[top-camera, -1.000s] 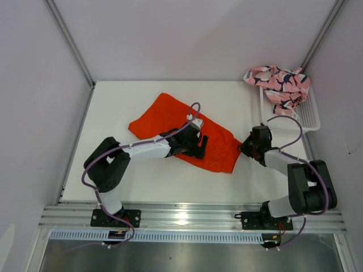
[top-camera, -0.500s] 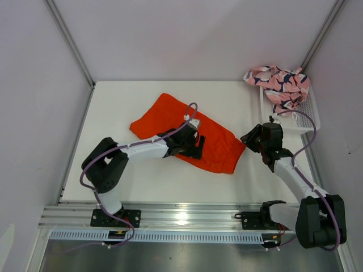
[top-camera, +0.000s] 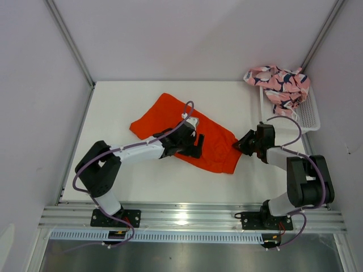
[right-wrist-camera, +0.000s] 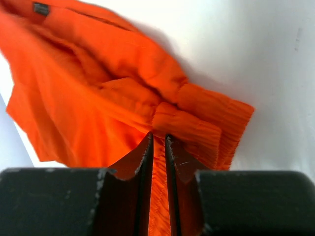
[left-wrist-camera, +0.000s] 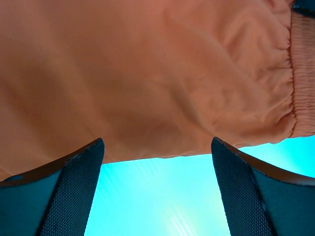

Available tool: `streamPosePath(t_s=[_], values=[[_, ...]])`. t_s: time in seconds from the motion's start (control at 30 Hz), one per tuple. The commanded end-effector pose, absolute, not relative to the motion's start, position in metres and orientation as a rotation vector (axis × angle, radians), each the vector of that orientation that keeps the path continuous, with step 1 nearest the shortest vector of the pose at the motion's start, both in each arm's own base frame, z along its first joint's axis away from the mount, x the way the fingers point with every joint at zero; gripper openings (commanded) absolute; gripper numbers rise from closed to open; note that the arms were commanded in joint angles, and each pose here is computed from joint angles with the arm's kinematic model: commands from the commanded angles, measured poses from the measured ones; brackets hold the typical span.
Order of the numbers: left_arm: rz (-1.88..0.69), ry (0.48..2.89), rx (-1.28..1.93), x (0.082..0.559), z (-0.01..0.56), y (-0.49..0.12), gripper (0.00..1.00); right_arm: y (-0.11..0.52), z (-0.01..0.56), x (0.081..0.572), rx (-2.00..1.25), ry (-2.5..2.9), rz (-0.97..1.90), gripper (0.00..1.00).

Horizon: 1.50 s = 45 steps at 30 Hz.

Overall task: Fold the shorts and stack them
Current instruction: Fold the shorts

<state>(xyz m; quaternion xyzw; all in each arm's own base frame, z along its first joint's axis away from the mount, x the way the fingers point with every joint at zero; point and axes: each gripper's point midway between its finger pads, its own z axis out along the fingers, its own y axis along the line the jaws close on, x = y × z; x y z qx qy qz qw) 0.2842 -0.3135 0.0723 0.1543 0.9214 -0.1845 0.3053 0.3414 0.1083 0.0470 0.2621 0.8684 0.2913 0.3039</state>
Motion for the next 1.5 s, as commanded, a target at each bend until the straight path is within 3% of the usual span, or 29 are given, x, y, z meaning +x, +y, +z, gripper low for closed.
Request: streamPosePath(t_s=[0.0,0.13,0.23,0.47,0.57,0.8,1.03,1.47], values=[[-0.519,2.399,0.414,0.286,0.084,-0.313,0.91,0.099,0.044,0.352,0.706,2.272,0.720,0.18],[-0.527,2.400,0.411,0.286,0.083,-0.315,0.91,0.102,0.051,0.355,0.674,2.279,0.724,0.21],[-0.545,2.391,0.414,0.287,0.089,-0.318,0.91,0.104,0.069,0.361,0.634,2.258,0.740,0.29],[-0.574,2.353,0.453,0.290,0.108,-0.333,0.91,0.099,0.112,0.347,0.559,2.248,0.709,0.69],[-0.581,2.344,0.470,0.292,0.111,-0.346,0.91,0.094,0.122,0.332,0.538,2.243,0.695,0.75],[-0.604,2.305,0.540,0.297,0.120,-0.390,0.90,0.091,0.087,0.294,0.580,2.318,0.771,0.76],[-0.625,2.288,0.629,0.294,0.113,-0.440,0.88,0.070,0.058,0.300,0.664,2.336,0.770,0.75],[-0.530,2.388,0.680,0.266,0.044,-0.451,0.53,0.076,0.033,0.305,0.692,2.349,0.837,0.75]])
